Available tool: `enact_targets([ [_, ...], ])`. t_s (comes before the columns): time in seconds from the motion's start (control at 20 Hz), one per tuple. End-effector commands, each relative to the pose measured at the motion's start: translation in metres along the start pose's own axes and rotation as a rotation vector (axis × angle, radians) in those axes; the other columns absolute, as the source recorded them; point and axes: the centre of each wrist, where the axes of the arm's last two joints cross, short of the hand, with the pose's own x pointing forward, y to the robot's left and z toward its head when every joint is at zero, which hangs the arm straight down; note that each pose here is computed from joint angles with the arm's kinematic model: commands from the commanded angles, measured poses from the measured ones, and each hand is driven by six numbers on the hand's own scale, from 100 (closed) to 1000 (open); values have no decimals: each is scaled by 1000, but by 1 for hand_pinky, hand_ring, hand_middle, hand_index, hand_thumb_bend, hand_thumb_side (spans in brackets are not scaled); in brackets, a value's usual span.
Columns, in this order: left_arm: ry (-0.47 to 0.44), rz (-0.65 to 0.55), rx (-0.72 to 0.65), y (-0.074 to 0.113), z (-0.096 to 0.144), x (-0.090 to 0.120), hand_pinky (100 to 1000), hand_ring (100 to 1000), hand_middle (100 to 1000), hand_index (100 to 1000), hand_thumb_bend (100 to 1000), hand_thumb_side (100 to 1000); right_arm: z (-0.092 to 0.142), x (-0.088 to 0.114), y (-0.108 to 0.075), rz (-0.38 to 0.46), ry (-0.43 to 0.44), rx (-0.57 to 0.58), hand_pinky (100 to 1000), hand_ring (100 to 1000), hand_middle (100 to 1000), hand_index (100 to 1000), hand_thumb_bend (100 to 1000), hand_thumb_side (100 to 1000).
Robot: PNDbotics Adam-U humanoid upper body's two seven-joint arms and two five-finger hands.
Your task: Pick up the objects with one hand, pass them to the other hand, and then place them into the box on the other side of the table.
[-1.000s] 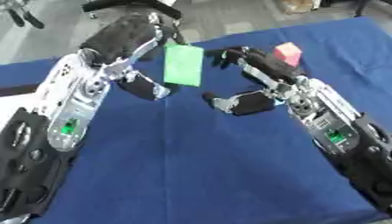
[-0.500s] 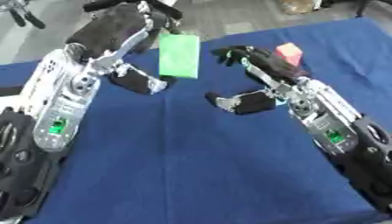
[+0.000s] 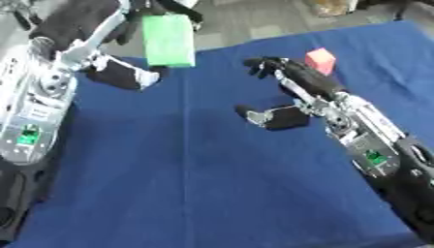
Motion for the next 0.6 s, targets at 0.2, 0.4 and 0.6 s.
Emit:
enact_targets([
  [0.2,241,-91,49,11,25,-57,527,288,218,425,163,100,13,3,-19,39,-1,-74,879,742,737,930,325,648],
  [0.4,394,-131,45,3,46,-90,528,291,222,428,170,100,21,3,-21,38,17,-98,880,742,733,929,315,642],
  [0.6,565,-178,16,-6,71,-124,544,300,229,437,190,100,25,2,-21,36,30,-109,882,742,730,927,304,642],
])
